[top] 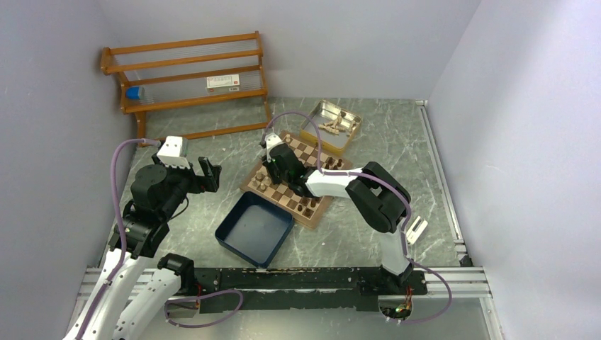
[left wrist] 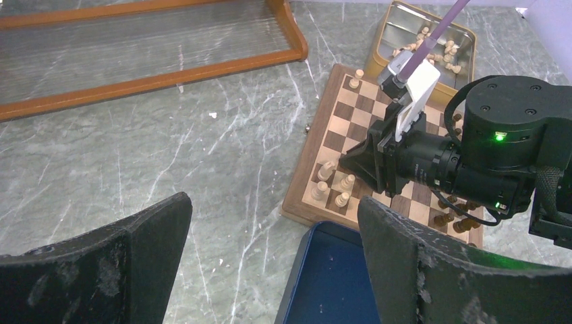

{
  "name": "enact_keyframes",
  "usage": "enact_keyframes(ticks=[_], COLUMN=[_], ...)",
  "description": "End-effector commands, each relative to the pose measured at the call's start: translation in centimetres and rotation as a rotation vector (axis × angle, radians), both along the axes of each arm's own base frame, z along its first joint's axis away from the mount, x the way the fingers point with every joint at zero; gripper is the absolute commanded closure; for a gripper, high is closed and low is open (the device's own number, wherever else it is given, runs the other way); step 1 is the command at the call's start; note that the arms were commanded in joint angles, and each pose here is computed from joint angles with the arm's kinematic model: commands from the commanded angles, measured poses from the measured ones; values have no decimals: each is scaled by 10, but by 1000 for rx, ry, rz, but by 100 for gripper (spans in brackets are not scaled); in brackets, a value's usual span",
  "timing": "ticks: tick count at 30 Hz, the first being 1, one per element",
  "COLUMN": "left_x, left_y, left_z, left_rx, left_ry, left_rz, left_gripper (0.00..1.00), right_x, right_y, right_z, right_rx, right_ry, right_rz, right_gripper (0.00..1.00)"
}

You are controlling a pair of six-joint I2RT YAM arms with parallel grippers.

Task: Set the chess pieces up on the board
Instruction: Place the chess piece on the chessboard.

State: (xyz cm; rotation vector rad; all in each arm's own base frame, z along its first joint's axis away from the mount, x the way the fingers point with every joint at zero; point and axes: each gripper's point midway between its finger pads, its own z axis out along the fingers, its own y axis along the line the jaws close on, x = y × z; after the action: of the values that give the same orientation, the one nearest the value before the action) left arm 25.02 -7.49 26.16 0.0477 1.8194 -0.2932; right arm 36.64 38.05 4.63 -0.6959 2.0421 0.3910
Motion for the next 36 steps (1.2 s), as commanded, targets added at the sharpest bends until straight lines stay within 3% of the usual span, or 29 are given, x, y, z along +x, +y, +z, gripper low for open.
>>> enact_keyframes(ticks=[1, 22, 30, 36], left_x=[0, 0, -1, -2], left_y=[1, 1, 1, -1], left_z=[5, 6, 6, 7], left_rx=[-10, -10, -12, -14], left_ry=[-21, -24, -27, -29], left_rz=[2, 2, -1, -10], left_gripper=[3, 3, 3, 3], right_x=[1, 19, 29, 63], right_y=[7, 9, 0, -39], right_z=[1, 26, 72, 103], right_rx=[5, -12, 4, 14], right_ry=[5, -51, -113, -151], right_rz=[4, -38, -82, -194], right_gripper=[77, 67, 66, 65])
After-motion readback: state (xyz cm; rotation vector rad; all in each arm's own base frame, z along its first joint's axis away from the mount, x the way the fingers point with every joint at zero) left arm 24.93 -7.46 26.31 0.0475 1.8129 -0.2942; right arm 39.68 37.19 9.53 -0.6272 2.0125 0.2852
